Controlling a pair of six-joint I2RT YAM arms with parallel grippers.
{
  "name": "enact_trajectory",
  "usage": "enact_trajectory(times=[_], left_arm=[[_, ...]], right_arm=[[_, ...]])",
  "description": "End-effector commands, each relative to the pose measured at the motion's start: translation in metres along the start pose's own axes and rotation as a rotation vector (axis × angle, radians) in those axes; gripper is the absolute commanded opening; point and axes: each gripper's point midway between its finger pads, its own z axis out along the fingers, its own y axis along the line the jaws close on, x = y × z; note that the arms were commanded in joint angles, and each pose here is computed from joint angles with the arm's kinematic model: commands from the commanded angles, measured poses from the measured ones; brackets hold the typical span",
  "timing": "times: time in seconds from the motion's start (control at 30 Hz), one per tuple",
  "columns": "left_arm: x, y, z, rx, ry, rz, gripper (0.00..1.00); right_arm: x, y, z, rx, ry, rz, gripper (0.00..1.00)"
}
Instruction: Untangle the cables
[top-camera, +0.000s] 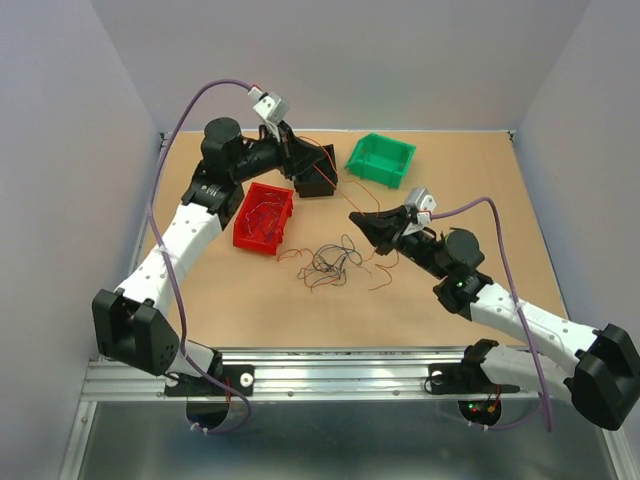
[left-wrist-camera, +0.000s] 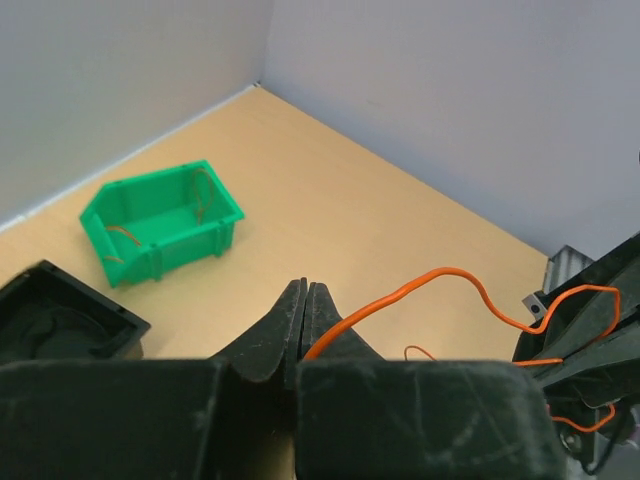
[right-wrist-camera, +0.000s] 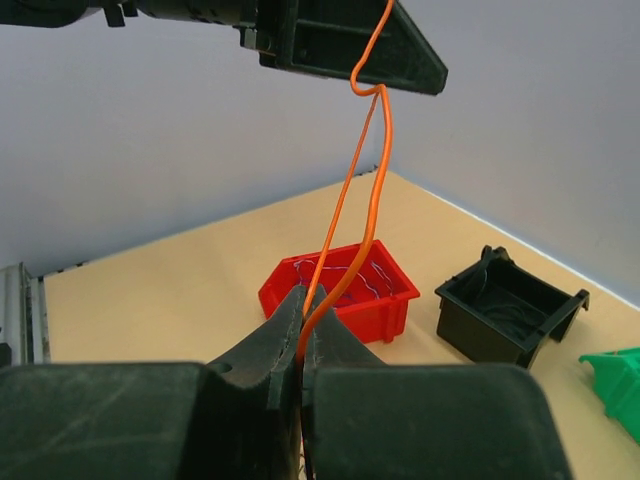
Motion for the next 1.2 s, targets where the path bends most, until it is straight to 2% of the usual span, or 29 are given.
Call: enact_trajectory(times=[0.0, 0.1, 0.2, 0.33, 0.37, 0.4, 0.57, 0.7, 1.03, 1.17], left_arm=[[-0.034, 0.066, -0.006, -0.178, -0.12, 0.038, 0.0], [0.012, 0.096, 0.019, -0.16, -0.006, -0.056, 0.0], [0.055, 0.109, 0.038, -0.102, 0.092, -0.157, 0.0], [0.088, 0.118, 0.047, -0.068, 0.161, -0.213, 0.01], [0.092, 0.118, 0.048, -0.068, 0.165, -0.216, 0.02], [0.096, 0.118, 0.047, -0.065, 0.167, -0.216, 0.09], [0.086, 0.111, 0.038, -0.076, 0.121, -0.159, 0.3], [0.064, 0.111, 0.023, -0.16, 0.04, -0.08, 0.42], [0.08, 0.139, 0.025, -0.244, 0.085, -0.07, 0.43], [0.065, 0.125, 0.018, -0.208, 0.035, -0.013, 0.5]], right_arm=[[-0.01, 0.002, -0.011, 0.011, -0.036, -0.015, 0.01], [-0.028, -0.003, -0.007, 0.039, -0.076, -0.023, 0.01], [-0.058, -0.009, 0.002, 0.063, -0.134, -0.044, 0.01], [-0.081, -0.023, 0.018, 0.122, -0.176, -0.059, 0.01], [-0.096, -0.027, 0.024, 0.137, -0.205, -0.067, 0.01], [-0.092, -0.033, 0.03, 0.155, -0.195, -0.073, 0.01], [-0.103, -0.066, 0.04, 0.322, -0.207, -0.065, 0.01], [-0.087, -0.081, 0.048, 0.383, -0.142, -0.062, 0.01], [-0.114, -0.09, 0.047, 0.425, -0.187, -0.067, 0.01], [-0.098, -0.099, 0.058, 0.442, -0.09, -0.061, 0.01]])
